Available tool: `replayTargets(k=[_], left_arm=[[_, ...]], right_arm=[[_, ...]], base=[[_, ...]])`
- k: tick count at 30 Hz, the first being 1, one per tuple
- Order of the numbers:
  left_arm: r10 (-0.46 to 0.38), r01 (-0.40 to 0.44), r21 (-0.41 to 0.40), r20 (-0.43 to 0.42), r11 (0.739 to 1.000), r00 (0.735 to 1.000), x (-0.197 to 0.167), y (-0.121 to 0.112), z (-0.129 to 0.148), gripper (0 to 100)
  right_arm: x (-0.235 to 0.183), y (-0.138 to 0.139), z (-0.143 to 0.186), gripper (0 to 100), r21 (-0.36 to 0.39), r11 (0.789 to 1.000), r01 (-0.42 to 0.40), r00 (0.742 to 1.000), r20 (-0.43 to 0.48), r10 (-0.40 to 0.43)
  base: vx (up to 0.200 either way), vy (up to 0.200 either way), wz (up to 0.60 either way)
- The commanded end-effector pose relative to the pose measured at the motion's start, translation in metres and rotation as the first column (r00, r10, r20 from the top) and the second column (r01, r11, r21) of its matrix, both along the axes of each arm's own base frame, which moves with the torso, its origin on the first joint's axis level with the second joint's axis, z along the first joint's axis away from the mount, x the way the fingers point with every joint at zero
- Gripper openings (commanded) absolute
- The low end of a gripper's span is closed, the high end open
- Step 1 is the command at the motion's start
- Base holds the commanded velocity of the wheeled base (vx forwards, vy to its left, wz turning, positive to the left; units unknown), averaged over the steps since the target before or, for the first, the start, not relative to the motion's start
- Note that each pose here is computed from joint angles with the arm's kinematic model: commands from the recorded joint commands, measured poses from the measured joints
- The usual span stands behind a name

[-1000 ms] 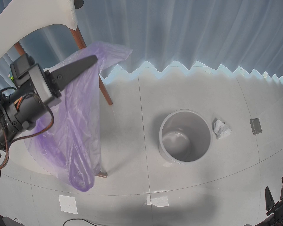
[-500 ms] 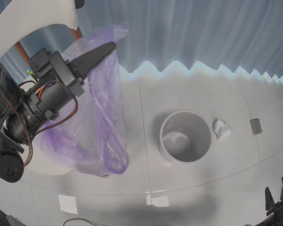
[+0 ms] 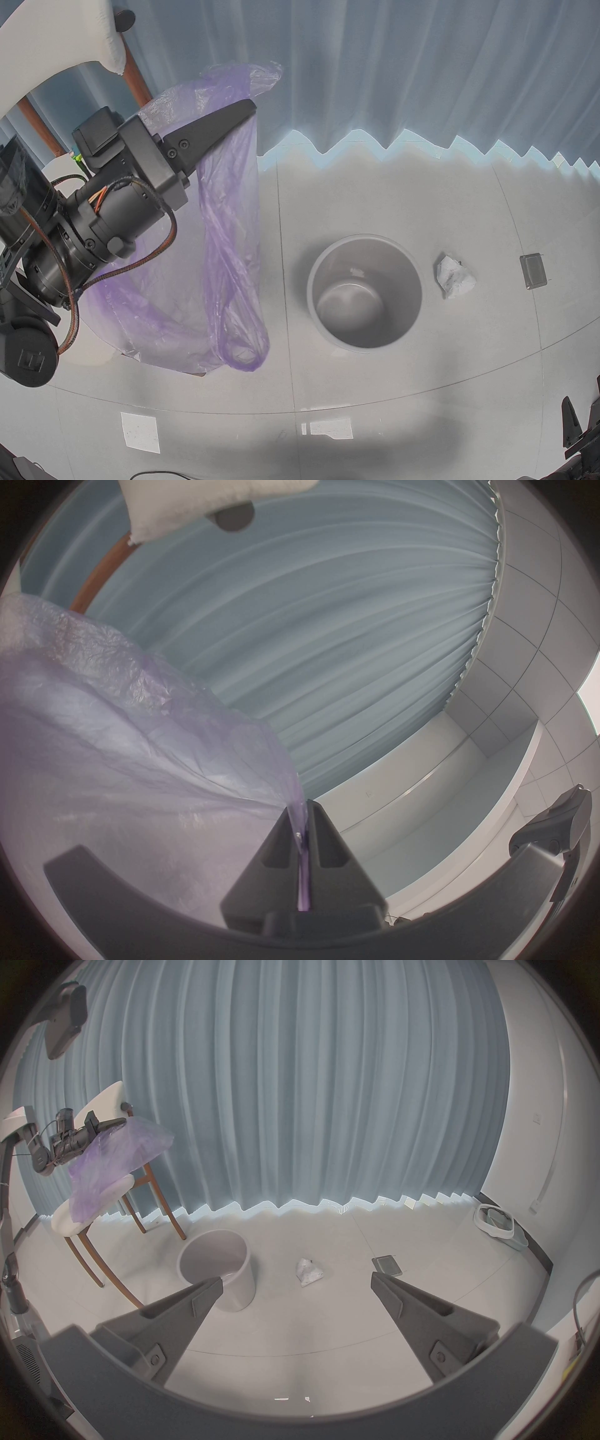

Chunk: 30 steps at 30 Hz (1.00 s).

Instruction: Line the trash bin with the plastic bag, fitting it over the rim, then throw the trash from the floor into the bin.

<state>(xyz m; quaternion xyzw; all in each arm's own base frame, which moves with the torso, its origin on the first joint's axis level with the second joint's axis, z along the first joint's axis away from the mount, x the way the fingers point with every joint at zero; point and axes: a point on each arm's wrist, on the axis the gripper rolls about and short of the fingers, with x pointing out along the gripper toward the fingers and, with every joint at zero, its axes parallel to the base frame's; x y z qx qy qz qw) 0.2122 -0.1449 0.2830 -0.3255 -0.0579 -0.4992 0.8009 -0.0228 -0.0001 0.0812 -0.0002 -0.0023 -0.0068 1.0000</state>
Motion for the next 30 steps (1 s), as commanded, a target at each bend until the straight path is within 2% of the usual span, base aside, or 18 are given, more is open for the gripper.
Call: replayTargets(k=[1,9,14,17,23,30], left_arm=[[-0.001,0.001,0.001,-0.004,1.000,1.000,0.002,-0.002,-0.001,0],[-0.011,0.016,-0.063,0.089,0.998,0.996,0.013,-0.011,-0.004,0],[-0.074,0.079,-0.106,0.054,0.991,0.996,0.005,-0.016,-0.001,0],[-0.081,0.086,-0.119,0.046,0.989,0.996,0.001,-0.013,0.001,0],[-0.081,0.082,-0.103,0.013,0.991,0.997,0.000,-0.012,-0.007,0],[-0.042,0.039,-0.046,-0.056,0.998,0.998,0.016,-0.007,-0.033,0]], right_arm=[[0.000,0.000,-0.005,100,0.000,1.000,0.000,1.000,-0.005,0.000],[0.000,0.000,-0.005,100,-0.001,1.000,0.000,1.000,-0.003,0.000],[0.000,0.000,-0.005,100,0.000,1.000,-0.001,1.000,-0.003,0.001],[0.000,0.000,-0.005,100,0.000,1.000,0.000,1.000,-0.005,0.000],[0.000,0.000,-0.005,100,0.000,1.000,0.000,1.000,-0.005,0.000],[0.000,0.000,-0.005,100,0.000,1.000,-0.001,1.000,-0.003,0.001]], base=[[0.000,-0.200,0.00],[0.000,-0.200,0.00],[0.000,-0.200,0.00],[0.000,0.000,0.00],[0.000,0.000,0.00],[0.000,0.000,0.00]])
